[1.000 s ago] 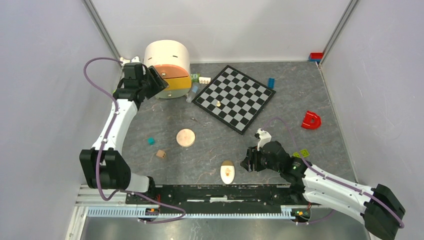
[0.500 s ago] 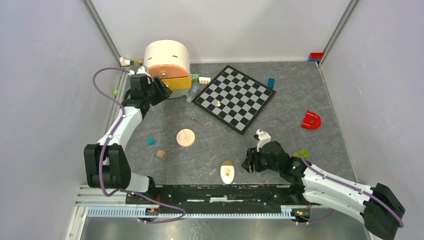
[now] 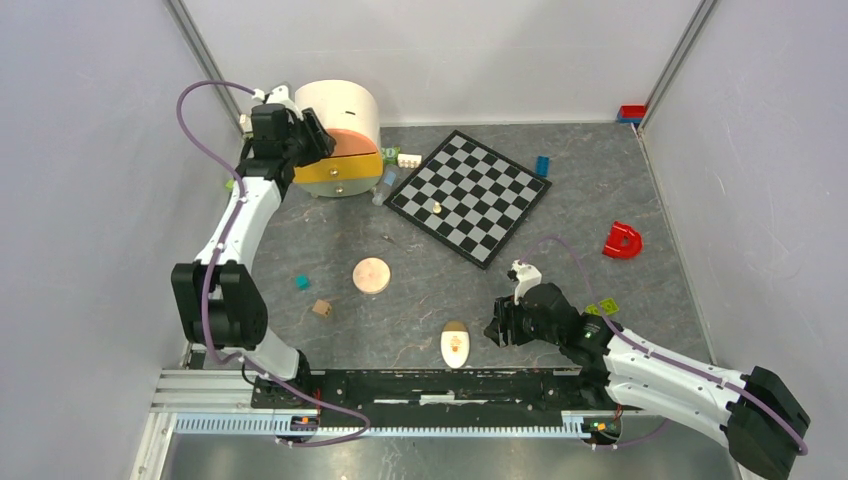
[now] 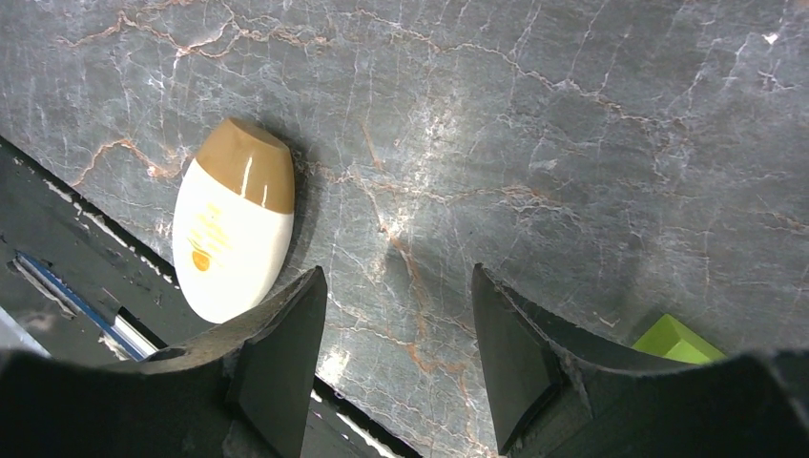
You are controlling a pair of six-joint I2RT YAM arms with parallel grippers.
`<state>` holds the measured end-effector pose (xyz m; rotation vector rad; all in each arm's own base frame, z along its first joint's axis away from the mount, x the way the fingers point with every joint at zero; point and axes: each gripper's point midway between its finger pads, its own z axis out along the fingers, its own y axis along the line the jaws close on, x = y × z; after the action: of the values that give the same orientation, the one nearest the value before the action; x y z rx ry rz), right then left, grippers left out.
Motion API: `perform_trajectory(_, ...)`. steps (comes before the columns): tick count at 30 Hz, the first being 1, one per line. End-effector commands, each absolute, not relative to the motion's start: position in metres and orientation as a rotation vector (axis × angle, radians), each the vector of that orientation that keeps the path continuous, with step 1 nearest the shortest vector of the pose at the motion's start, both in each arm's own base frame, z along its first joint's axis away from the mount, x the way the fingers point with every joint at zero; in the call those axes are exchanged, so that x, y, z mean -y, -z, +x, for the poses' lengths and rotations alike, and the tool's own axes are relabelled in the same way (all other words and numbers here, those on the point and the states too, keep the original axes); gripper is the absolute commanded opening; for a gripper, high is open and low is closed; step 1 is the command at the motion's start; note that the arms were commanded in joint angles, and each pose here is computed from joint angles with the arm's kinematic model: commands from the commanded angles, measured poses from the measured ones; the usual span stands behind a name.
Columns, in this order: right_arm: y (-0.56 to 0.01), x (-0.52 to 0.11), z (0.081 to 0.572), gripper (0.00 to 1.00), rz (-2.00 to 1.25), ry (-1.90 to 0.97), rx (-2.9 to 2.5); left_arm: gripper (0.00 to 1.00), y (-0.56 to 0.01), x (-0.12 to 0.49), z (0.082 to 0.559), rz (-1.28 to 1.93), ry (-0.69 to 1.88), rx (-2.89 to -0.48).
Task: Organize the makeup
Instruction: Open the drawer in the storage box.
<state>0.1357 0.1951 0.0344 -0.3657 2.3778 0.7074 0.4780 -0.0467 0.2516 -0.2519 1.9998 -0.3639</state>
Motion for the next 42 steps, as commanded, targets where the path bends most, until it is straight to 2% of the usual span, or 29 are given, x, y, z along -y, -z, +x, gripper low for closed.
perform_trajectory(1, -0.043, -0.197, 0.142, 0.64, -0.359, -0.699, -2.339, 0.57, -0.251, 0.042, 0.486, -0.185, 0.319, -2.018)
perform_trajectory(9, -0.044, -0.197, 0.142, 0.65, -0.359, -0.697, -2.343, 0.54, -0.243, 0.045, 0.494, -0.174, 0.340, -2.038)
perform_trajectory(21, -0.043, -0.196, 0.142, 0.65, -0.352, -0.697, -2.343, 0.41, -0.248, 0.043, 0.497, -0.192, 0.335, -2.024)
perform_trajectory(24, -0.044, -0.196, 0.142, 0.65, -0.352, -0.696, -2.342, 0.33, -0.248, 0.045, 0.496, -0.192, 0.349, -2.029)
perform_trajectory(27, -0.044, -0.196, 0.142, 0.65, -0.357, -0.694, -2.343, 0.28, -0.251, 0.047, 0.491, -0.197, 0.365, -2.023)
perform_trajectory(42, -0.044, -0.193, 0.142, 0.66, -0.351, -0.682, -2.348, 0.22, -0.246, 0.052, 0.434, -0.247, 0.424, -1.998)
